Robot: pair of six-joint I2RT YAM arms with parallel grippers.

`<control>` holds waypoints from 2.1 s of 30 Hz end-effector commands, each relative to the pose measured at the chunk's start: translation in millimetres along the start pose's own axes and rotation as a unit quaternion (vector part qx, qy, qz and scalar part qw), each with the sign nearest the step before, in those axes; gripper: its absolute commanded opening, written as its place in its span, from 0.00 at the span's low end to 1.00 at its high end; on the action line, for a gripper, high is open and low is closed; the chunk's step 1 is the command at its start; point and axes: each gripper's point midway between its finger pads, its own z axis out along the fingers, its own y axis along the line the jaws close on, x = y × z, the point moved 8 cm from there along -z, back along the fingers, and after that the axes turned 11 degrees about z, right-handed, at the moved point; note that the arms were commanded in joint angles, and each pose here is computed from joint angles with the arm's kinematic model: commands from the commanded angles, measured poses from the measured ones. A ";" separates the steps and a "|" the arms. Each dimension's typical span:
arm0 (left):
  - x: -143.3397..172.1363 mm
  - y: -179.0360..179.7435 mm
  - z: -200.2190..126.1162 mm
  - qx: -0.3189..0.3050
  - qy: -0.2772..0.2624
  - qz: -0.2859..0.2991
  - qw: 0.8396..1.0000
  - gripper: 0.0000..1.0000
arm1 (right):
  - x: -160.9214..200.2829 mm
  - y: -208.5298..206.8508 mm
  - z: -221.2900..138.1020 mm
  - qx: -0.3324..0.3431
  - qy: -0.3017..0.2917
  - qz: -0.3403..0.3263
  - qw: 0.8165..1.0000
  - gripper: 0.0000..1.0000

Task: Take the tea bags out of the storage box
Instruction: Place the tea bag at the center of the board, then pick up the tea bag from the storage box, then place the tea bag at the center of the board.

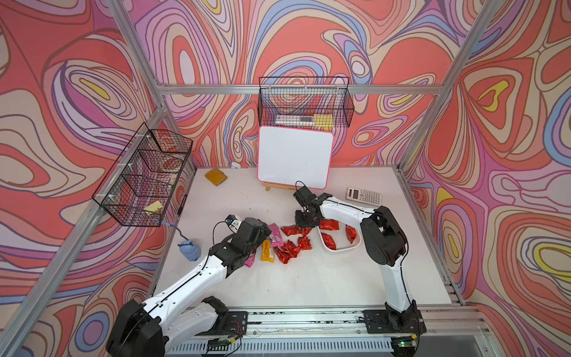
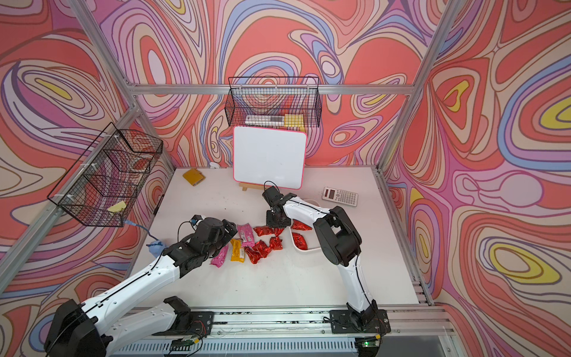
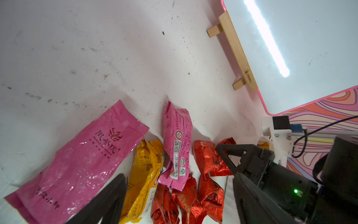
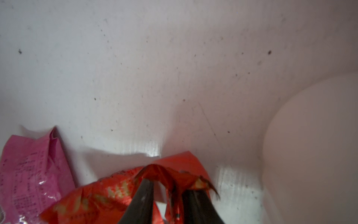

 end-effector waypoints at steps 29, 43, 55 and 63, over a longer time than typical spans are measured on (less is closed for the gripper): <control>1.2 -29.6 14.2 0.084 0.031 0.061 0.994 0.90 | 43.0 -116.3 -52.8 0.005 0.035 0.033 0.999 0.48; 10.2 -40.8 24.7 0.093 0.089 0.075 0.989 0.84 | 47.9 -123.5 -23.1 0.022 0.059 0.028 0.998 0.25; 12.7 -29.0 24.9 0.072 0.079 0.040 0.993 0.82 | 40.6 -117.3 -83.8 0.001 -0.013 0.026 1.000 0.07; 12.9 -13.5 19.1 0.051 0.055 0.019 0.997 0.82 | 63.0 -75.1 -118.2 -0.073 -0.040 -0.021 0.996 0.07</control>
